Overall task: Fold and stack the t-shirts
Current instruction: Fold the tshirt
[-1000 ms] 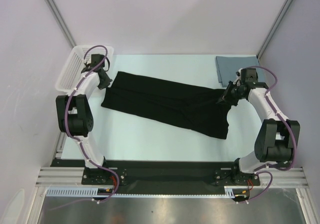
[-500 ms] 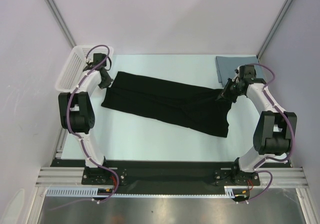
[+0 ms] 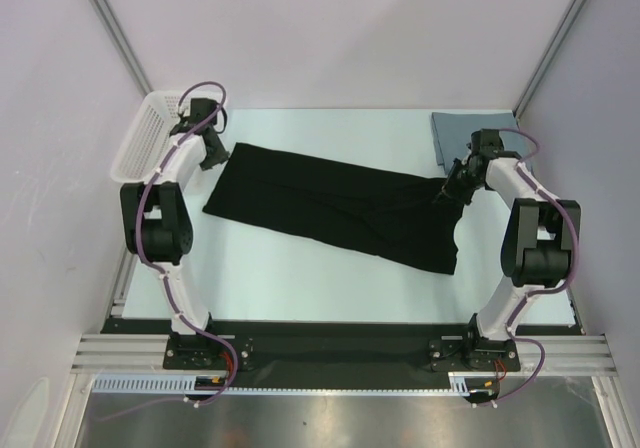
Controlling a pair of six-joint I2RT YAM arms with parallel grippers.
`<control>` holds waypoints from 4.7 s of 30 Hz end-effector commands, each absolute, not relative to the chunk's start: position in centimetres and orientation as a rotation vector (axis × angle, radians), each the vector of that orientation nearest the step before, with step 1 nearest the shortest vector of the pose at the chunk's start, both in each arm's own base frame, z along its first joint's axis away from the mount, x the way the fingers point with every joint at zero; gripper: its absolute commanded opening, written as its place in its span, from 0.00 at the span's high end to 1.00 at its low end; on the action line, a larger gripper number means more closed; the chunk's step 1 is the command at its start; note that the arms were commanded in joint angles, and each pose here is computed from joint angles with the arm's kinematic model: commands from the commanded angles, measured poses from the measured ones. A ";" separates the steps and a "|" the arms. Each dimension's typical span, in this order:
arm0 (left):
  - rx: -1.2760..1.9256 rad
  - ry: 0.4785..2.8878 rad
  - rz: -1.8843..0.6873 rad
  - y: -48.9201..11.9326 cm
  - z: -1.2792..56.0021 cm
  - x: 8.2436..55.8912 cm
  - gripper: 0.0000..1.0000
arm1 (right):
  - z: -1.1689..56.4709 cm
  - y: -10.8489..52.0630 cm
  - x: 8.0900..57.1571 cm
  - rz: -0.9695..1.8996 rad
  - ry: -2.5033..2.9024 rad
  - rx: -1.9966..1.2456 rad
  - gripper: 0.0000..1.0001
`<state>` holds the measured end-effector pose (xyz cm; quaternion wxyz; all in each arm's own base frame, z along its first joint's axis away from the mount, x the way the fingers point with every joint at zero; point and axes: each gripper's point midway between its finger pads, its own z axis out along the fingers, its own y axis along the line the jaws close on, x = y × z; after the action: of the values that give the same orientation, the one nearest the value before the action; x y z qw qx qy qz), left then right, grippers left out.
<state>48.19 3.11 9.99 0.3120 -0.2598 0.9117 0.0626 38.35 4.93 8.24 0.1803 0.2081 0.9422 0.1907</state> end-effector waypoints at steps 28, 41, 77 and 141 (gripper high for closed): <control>-0.216 2.525 -0.325 -12.3 8.0 39.9 0.70 | 13.4 22.3 36.1 0.437 2.410 0.089 0.83; -0.291 2.724 -0.225 -11.3 2.0 39.2 0.76 | 6.4 26.9 34.1 0.213 2.515 -0.124 0.92; -0.261 2.684 -0.326 -10.6 3.4 37.9 0.70 | 12.7 24.3 42.8 0.257 2.455 -0.078 0.91; -0.078 2.705 -1.211 -41.6 7.8 30.3 1.00 | 12.1 2.9 34.5 0.520 2.518 0.579 0.44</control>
<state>29.59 -42.41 4.36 0.0622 -0.0769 0.9110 -0.4003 33.57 2.66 11.95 0.2342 0.2268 0.9277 0.1817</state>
